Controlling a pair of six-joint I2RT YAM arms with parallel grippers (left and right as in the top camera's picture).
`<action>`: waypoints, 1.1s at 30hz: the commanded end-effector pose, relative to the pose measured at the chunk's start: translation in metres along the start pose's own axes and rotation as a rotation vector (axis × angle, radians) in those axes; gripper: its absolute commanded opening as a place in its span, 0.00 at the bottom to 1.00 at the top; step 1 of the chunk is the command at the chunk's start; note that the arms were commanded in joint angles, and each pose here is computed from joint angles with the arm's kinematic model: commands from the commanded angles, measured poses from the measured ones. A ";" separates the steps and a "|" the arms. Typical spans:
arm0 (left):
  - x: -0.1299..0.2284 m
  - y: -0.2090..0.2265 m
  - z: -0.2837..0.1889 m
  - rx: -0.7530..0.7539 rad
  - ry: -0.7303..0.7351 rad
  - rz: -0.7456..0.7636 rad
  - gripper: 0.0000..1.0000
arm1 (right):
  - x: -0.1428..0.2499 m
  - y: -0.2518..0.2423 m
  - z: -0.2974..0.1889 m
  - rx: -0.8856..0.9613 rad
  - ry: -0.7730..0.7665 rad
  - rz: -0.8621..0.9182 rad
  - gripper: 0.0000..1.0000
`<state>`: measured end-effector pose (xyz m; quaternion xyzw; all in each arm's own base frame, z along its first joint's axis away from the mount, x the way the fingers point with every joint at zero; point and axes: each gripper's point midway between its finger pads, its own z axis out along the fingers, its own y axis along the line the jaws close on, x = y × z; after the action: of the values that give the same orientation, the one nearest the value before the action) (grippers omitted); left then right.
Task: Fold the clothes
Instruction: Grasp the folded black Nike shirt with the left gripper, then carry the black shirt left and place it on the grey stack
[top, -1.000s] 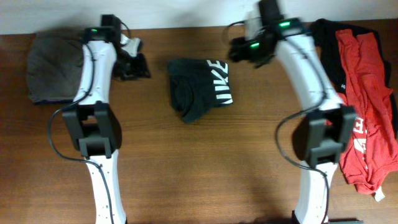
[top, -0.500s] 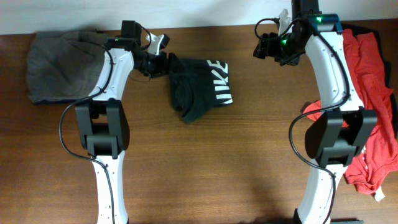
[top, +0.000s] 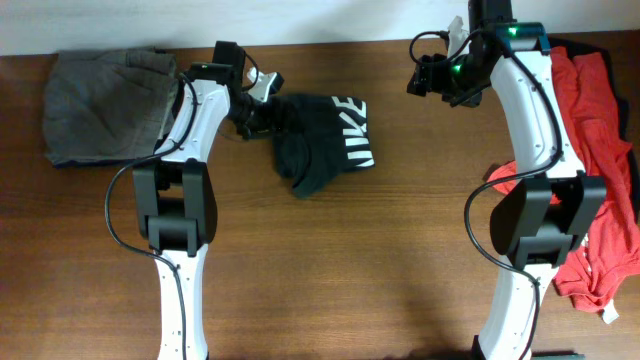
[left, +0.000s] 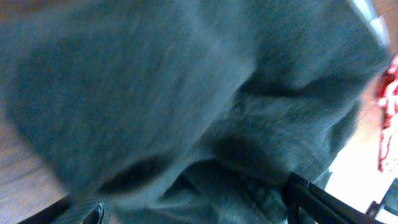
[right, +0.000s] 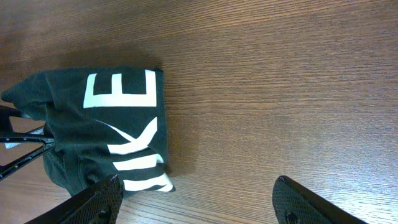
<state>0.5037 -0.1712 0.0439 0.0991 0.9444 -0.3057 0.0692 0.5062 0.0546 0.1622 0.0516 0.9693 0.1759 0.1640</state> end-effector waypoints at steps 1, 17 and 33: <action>0.013 0.017 0.006 -0.067 0.050 0.030 0.86 | -0.003 0.000 -0.004 0.002 -0.013 0.003 0.82; 0.022 0.014 0.052 -0.152 0.061 0.111 0.87 | -0.002 -0.002 -0.004 0.010 -0.010 -0.001 0.83; -0.016 0.001 0.038 -0.079 -0.073 0.100 0.00 | 0.000 -0.006 -0.004 0.035 -0.002 -0.026 0.83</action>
<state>0.5171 -0.1952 0.0179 0.1427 0.9503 -0.2463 0.1261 0.5055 0.0516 0.1609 0.0478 0.9713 0.1660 0.1638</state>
